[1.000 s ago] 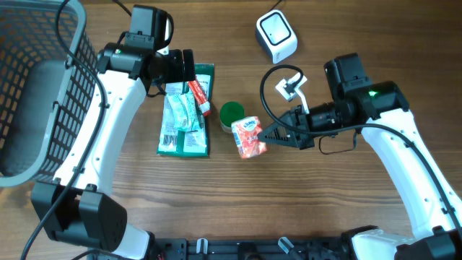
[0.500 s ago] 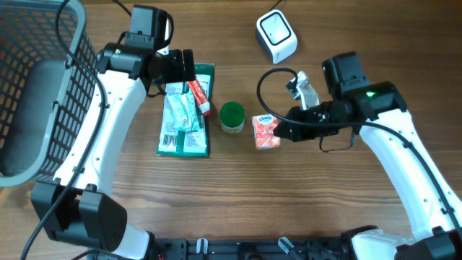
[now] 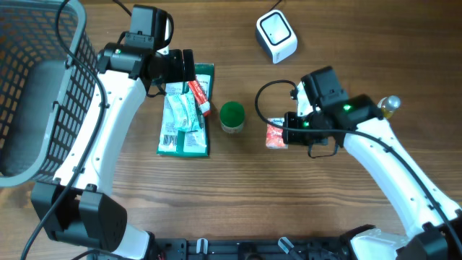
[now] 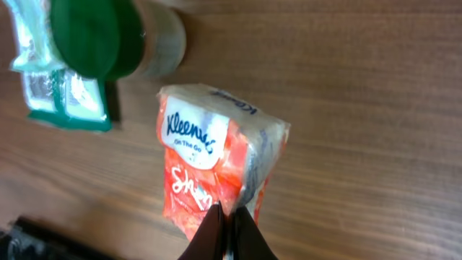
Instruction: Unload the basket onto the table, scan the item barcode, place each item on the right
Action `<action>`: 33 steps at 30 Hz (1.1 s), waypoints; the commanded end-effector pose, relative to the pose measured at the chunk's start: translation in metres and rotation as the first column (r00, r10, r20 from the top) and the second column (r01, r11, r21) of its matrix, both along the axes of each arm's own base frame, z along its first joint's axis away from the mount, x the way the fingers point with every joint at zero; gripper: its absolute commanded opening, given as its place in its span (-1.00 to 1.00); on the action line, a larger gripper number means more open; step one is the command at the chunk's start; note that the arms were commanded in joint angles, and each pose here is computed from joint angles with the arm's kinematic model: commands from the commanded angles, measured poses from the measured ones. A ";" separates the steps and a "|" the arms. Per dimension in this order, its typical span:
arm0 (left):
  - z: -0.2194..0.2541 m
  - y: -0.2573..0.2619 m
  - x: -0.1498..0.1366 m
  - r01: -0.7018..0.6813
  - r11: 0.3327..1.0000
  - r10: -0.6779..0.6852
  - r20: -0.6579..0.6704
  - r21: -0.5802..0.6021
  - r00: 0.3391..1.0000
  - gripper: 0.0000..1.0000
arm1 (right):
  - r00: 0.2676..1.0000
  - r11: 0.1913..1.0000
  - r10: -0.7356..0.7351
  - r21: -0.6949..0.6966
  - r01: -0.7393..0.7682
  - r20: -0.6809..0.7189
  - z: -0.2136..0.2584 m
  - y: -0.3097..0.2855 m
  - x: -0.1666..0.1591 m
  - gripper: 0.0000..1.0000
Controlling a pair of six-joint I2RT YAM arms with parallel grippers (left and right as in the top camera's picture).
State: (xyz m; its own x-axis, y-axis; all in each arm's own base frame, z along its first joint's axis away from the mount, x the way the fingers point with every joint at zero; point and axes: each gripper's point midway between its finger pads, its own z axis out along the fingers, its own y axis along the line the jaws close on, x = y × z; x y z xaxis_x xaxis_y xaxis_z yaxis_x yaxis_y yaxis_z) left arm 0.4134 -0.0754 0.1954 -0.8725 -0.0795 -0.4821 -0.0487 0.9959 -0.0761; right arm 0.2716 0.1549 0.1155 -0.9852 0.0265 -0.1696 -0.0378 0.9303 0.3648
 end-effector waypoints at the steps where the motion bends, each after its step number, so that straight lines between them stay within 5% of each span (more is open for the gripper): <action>1: -0.002 0.003 0.002 -0.018 1.000 0.018 -0.003 0.007 1.000 1.00 | 0.999 0.999 -0.045 -0.016 0.045 0.016 -0.024 -0.005 0.000 -0.91; 7: -0.002 0.003 0.002 -0.018 1.000 0.018 -0.003 0.007 1.000 0.99 | 0.977 0.975 -0.207 -0.075 0.210 0.044 -0.063 -0.022 0.009 -0.89; 19: -0.002 0.003 0.002 -0.018 1.000 0.018 -0.003 0.007 1.000 1.00 | 0.968 0.959 -0.247 -0.151 0.240 -0.030 -0.123 -0.028 0.011 -0.66; 33: -0.002 0.003 0.002 -0.018 1.000 0.018 -0.003 0.007 1.000 1.00 | 0.948 0.952 -0.305 -0.016 0.305 -0.086 -0.107 -0.022 0.020 -0.54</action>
